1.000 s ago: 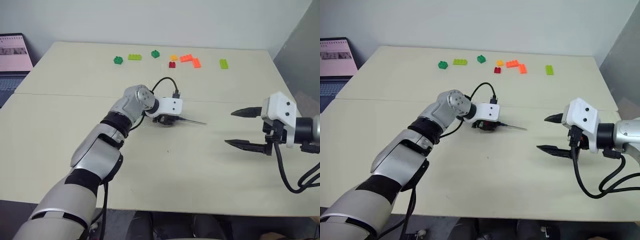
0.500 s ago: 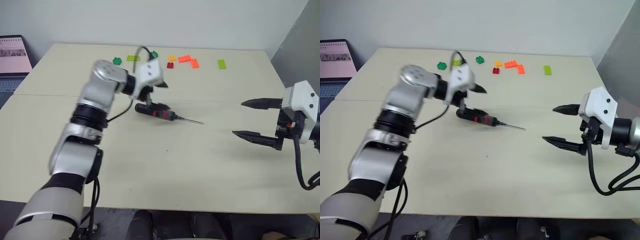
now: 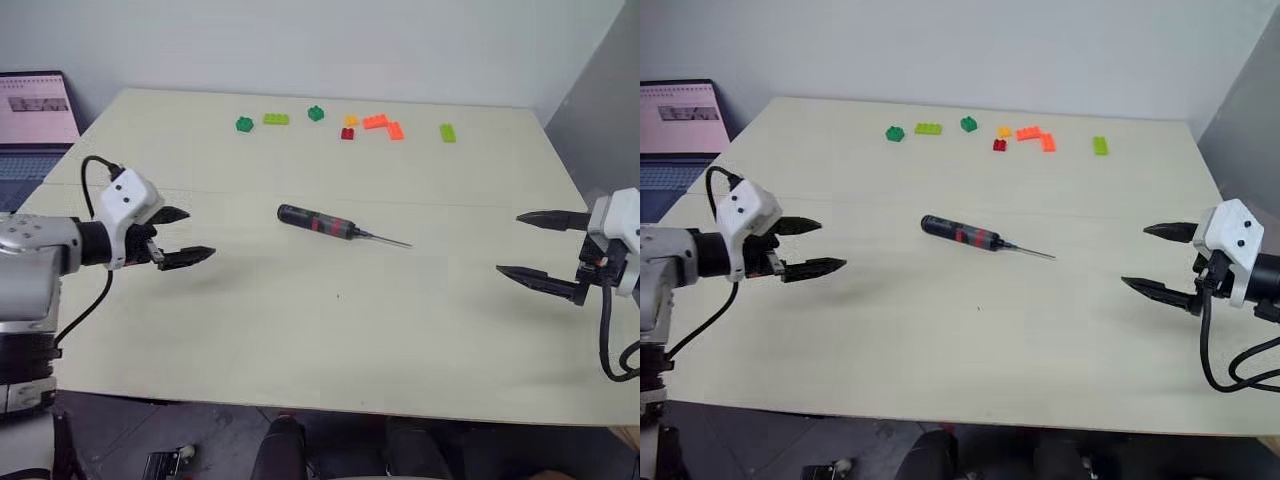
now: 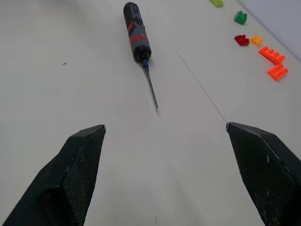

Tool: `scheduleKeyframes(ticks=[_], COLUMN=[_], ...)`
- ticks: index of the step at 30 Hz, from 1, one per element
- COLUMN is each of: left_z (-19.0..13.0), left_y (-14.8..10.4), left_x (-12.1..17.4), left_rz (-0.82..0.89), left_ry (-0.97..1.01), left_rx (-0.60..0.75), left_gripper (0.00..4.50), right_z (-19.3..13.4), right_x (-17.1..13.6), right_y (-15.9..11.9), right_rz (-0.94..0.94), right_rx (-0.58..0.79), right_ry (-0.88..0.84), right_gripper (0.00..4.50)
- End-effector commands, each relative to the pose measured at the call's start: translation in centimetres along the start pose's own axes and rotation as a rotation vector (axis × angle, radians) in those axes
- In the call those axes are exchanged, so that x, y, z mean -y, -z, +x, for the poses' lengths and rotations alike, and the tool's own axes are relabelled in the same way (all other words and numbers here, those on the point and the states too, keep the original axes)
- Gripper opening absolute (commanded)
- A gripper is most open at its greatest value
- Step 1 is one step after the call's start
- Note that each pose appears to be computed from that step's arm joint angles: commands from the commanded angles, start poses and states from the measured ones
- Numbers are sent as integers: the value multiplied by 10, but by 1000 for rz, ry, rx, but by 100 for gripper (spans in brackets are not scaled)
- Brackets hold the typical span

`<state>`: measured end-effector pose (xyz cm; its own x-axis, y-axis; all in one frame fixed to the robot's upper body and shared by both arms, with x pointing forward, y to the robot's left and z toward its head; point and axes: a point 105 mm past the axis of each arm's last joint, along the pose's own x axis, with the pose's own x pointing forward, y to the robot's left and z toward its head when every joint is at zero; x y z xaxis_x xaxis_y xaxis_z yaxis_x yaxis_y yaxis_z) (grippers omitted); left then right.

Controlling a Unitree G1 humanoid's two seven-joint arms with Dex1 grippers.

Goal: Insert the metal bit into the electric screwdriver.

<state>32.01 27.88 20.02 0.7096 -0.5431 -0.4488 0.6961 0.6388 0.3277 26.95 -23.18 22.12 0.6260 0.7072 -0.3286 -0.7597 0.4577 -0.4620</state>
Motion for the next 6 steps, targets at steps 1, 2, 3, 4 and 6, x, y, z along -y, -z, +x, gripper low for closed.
scheduleKeyframes(ticks=[1, 2, 3, 4, 6], left_z=[-12, -13, -13, -12, -10], left_y=[-6, -4, -4, -4, -5], left_x=[-2, -2, -3, -3, -3], left_rz=[21, 18, 17, 18, 13], left_ry=[-31, -32, -32, -34, -16], left_rx=[8, 7, 7, 9, 12], left_gripper=[448, 448, 448, 448, 448], right_z=[-3, -2, -1, -1, 0], right_x=[9, 9, 10, 11, 12], right_y=[-8, -8, -8, -7, -6], right_rz=[-70, -78, -83, -88, -95], right_rx=[14, 12, 10, 8, 1], right_ry=[4, -5, -11, -13, -22], right_gripper=[433, 433, 433, 433, 433])
